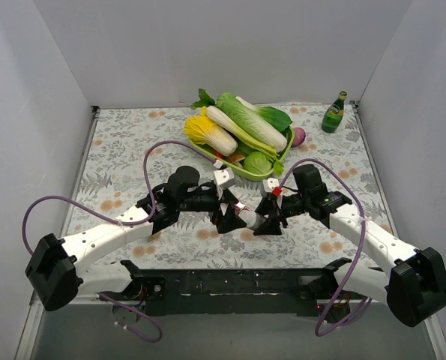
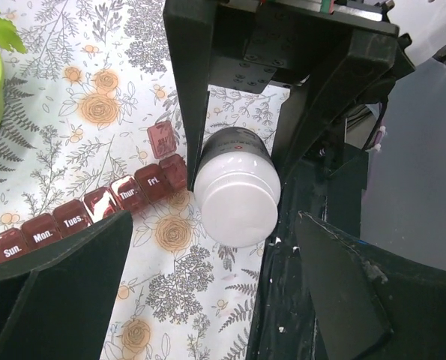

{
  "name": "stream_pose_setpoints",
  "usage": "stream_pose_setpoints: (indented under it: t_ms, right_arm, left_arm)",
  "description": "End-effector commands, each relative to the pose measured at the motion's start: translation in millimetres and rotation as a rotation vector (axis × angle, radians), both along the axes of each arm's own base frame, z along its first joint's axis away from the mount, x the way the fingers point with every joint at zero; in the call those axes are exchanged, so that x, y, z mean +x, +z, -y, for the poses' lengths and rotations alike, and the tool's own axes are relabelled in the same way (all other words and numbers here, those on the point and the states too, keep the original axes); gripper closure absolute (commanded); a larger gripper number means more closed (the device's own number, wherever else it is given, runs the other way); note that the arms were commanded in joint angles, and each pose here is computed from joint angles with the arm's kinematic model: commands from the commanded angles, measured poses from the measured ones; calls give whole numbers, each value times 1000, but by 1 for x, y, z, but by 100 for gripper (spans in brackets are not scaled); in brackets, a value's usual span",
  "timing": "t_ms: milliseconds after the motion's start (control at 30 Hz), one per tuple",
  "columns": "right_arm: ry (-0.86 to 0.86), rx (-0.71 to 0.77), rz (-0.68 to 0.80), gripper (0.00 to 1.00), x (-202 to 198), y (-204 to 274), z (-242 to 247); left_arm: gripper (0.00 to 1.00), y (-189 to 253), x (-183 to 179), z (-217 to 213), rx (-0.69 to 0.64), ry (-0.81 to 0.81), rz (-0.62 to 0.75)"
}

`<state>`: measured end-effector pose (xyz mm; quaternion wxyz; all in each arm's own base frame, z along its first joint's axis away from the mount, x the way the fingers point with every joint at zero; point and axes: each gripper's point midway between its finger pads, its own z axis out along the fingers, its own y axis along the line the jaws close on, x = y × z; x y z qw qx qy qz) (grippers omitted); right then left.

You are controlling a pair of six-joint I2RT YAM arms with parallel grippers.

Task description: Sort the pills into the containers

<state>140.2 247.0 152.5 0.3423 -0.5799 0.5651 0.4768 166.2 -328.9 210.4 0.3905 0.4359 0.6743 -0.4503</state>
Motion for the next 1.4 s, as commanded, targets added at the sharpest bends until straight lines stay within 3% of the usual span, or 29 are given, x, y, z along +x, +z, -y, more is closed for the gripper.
stream_pose_setpoints:
  t_ms: [0,167,300,400,433,533,600,667,1033,1367]
  right_arm:
    - [27,41,35,97,1,12,-4]
    - [21,39,31,97,2,11,-5]
    - [20,37,32,97,3,11,-5]
    - [17,35,28,97,3,10,-5]
    - [15,35,30,97,3,11,-4]
    - [11,32,33,97,4,10,-4]
    - [3,26,37,97,5,9,-4]
    - [-10,19,43,97,8,7,-4]
    - [-56,-5,55,98,17,5,-2]
    - [-63,-9,67,98,18,4,-1]
  left_arm:
    - [11,15,-3,15,-51,-50,49]
    - [12,13,-8,20,-56,-49,41]
    - [21,12,-4,27,-51,-14,18]
    - [40,8,-5,31,-39,-11,-19]
    - [54,6,-4,31,-33,-3,-29]
    - [76,3,-1,29,-13,46,-71]
    - [90,5,5,25,-10,124,-127]
    - [96,9,7,19,-16,199,-195]
    - [100,30,-16,4,-185,364,-841]
    - [100,38,-10,8,-222,461,-1144]
